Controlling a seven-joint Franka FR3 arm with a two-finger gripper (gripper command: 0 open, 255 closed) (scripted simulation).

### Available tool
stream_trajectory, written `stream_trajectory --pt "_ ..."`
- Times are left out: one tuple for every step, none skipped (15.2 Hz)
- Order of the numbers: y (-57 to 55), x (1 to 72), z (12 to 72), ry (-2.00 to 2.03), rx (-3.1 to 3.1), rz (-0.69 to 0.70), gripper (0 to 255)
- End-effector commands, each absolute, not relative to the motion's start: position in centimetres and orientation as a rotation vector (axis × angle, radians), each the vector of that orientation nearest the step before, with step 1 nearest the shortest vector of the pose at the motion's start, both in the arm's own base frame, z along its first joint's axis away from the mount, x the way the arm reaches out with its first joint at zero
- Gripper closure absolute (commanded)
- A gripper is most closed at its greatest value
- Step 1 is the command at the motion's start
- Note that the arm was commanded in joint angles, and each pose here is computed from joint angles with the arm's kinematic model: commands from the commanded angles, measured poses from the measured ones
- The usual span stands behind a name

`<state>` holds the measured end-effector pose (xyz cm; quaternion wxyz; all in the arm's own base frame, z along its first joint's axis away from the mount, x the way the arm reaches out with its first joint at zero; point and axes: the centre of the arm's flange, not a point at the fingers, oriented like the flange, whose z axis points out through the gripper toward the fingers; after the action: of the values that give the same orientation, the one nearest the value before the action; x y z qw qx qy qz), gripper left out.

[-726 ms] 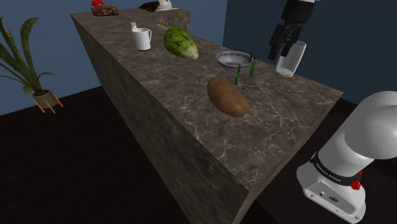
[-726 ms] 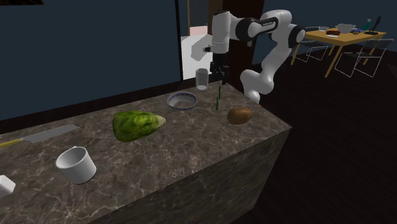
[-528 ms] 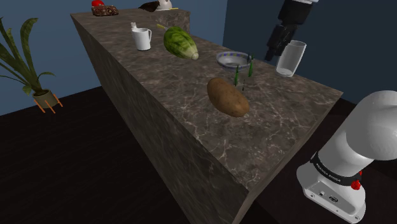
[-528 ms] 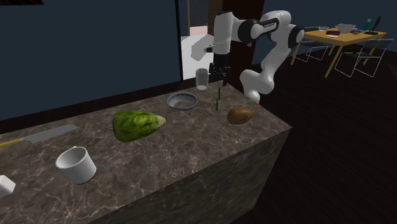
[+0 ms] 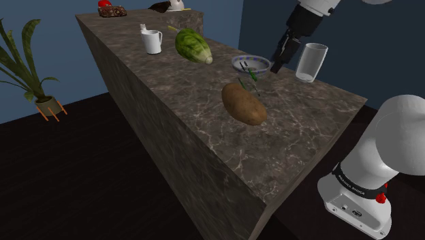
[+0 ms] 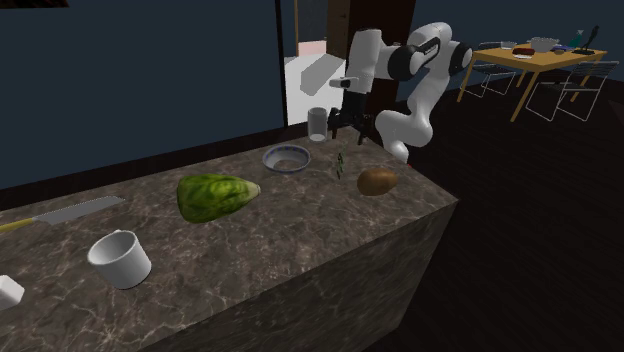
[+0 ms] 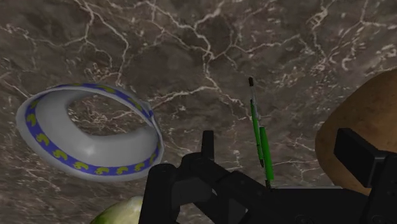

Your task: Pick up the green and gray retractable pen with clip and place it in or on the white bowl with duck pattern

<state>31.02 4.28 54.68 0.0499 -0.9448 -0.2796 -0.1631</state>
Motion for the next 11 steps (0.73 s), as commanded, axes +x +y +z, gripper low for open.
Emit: stream_trajectory --pt "4.5 31.3 53.7 -0.861 -2.874 -0.503 0" --pt "4.6 31.4 53.2 -0.861 -2.874 -0.503 0" --pt "4.7 31.6 52.7 -0.861 -2.874 -0.503 0" --pt "4.8 31.7 52.4 -0.861 -2.874 -0.503 0" --pt "4.8 31.7 52.4 -0.861 -2.874 -0.503 0" --pt "4.8 31.7 52.4 -0.861 -2.874 -0.503 0" --pt "4.8 31.7 52.4 -0.861 -2.874 -0.503 0" --pt "4.8 31.7 52.4 -0.861 -2.874 -0.503 0" --pt "4.8 31.7 52.4 -0.861 -2.874 -0.503 0" --pt "4.8 31.7 52.4 -0.861 -2.874 -0.503 0" --pt "4.8 31.7 52.4 -0.861 -2.874 -0.503 0"
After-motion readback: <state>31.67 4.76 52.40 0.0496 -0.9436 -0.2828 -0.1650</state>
